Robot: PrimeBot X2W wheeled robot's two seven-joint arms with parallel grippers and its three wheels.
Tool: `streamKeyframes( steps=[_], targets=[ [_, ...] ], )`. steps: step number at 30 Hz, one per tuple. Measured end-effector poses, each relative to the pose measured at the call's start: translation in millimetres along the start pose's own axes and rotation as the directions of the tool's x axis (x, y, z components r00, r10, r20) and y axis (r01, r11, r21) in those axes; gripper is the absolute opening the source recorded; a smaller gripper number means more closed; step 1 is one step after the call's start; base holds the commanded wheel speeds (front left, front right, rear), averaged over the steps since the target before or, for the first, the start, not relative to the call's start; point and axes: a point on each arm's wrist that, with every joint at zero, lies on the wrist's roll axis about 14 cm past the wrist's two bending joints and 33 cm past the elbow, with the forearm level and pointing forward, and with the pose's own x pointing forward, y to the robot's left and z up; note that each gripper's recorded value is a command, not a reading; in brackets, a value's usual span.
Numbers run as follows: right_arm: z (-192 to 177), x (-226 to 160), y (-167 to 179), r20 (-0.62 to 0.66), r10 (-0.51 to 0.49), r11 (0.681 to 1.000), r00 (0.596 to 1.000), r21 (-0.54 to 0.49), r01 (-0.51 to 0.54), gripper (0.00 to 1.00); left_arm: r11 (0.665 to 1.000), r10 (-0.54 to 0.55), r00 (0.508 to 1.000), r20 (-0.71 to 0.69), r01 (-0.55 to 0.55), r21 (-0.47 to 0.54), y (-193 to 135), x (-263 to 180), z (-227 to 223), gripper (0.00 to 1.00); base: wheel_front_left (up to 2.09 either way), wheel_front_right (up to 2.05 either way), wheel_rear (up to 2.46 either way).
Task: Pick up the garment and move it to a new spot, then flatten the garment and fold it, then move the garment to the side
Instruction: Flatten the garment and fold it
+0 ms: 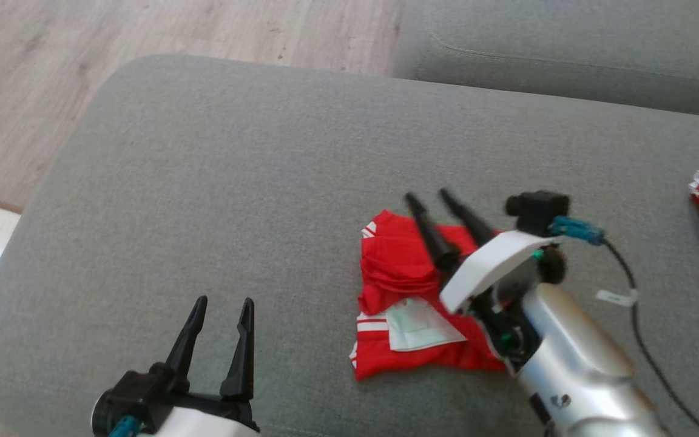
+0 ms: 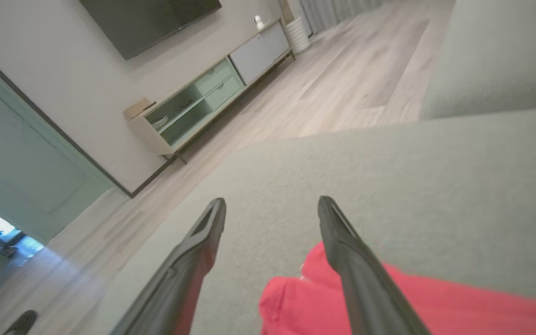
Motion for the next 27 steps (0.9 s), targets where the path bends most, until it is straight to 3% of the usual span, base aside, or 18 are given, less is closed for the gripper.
streamKeyframes(
  steps=[4, 9, 17, 27],
  targets=[
    [28.2, -9.6, -31.0, 0.105, -0.092, 0.986, 0.990, -0.127, 0.105, 1.00, 1.000, -0.020, 1.000, -0.006, 0.020, 0.001, -5.3, 2.9, -1.8, 1.00, 0.00, 0.00, 0.00],
    [53.4, -26.2, -59.2, 0.197, -0.174, 0.946, 0.965, -0.239, 0.219, 1.00, 0.999, -0.033, 0.999, -0.016, 0.033, 0.000, -9.2, 5.4, -4.6, 1.00, 0.00, 0.00, 0.00],
    [19.9, -62.7, -92.1, 0.148, -0.302, 0.917, 0.942, -0.226, 0.330, 1.00, 1.000, -0.029, 0.999, -0.024, 0.029, 0.001, -7.7, 5.8, -7.0, 1.00, 0.00, 0.00, 0.00],
    [25.3, -102.0, -97.9, 0.238, -0.356, 0.894, 0.904, -0.193, 0.404, 1.00, 0.999, -0.037, 0.999, -0.009, 0.037, 0.011, -9.1, 3.7, -3.6, 1.00, 0.00, 0.00, 0.00]
  ],
)
